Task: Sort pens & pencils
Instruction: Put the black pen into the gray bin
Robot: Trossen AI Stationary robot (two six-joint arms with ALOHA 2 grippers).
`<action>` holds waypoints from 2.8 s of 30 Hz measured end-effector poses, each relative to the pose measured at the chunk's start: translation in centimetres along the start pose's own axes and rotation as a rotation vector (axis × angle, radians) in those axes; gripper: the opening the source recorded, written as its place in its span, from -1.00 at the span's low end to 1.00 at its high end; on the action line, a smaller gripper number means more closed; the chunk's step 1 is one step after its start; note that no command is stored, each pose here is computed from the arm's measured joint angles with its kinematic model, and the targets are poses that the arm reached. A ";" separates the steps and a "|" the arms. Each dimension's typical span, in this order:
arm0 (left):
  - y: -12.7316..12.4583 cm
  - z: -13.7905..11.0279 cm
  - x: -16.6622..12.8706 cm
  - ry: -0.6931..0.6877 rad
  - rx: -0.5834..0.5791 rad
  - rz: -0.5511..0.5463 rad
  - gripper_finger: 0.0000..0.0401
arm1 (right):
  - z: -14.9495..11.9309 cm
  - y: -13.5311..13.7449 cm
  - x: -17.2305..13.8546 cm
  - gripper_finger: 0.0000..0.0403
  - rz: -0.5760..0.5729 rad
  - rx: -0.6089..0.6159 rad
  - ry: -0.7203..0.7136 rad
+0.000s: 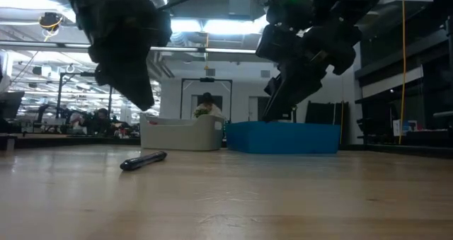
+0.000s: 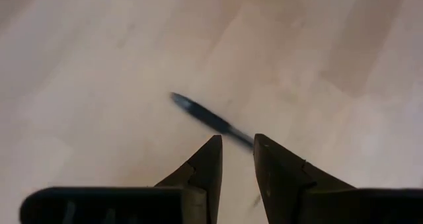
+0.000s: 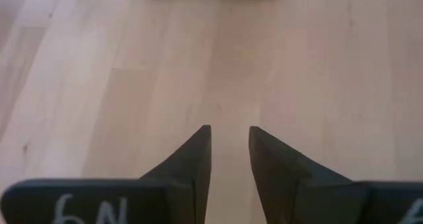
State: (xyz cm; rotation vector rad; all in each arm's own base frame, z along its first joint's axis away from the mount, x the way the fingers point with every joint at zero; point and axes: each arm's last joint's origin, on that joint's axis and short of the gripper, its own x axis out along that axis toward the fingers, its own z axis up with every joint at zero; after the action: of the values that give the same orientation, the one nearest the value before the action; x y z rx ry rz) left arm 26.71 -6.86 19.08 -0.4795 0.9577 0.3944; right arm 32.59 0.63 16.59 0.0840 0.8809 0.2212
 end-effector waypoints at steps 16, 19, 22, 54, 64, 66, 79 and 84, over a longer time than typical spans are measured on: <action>-1.7 -1.8 3.6 0.007 -0.087 0.004 -0.59 | 0.4 2.9 0.5 -0.49 0.059 0.018 -0.031; -1.6 -1.9 3.9 0.017 -0.106 0.016 -0.59 | 0.4 3.8 0.7 -0.49 0.076 0.007 -0.034; -1.7 -1.9 3.8 0.014 -0.117 0.013 -0.59 | 0.3 4.5 0.8 -0.49 0.076 0.007 -0.029; -0.7 -1.4 6.9 0.125 -0.243 -0.003 -0.59 | 0.1 5.8 1.0 -0.49 0.058 -0.024 -0.021; -0.2 -1.5 8.0 0.178 -0.211 0.017 -0.61 | 0.1 5.8 1.0 -0.49 0.058 -0.028 -0.020; -0.2 -1.6 8.0 0.183 -0.189 0.017 -0.63 | 0.1 5.8 1.0 -0.49 0.059 -0.028 -0.020; -0.5 -2.3 7.8 0.164 0.000 0.050 -0.84 | 0.1 5.8 1.0 -0.49 0.062 -0.027 -0.020; -0.8 -2.6 7.8 0.146 0.090 0.064 -0.86 | 0.1 5.8 1.0 -0.49 0.062 -0.026 -0.020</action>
State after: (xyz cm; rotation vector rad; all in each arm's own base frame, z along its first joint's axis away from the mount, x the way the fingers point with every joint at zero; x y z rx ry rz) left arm 29.40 -8.09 11.38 -0.4006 1.1300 0.3762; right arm 32.34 6.54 16.89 0.0896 0.8561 0.2885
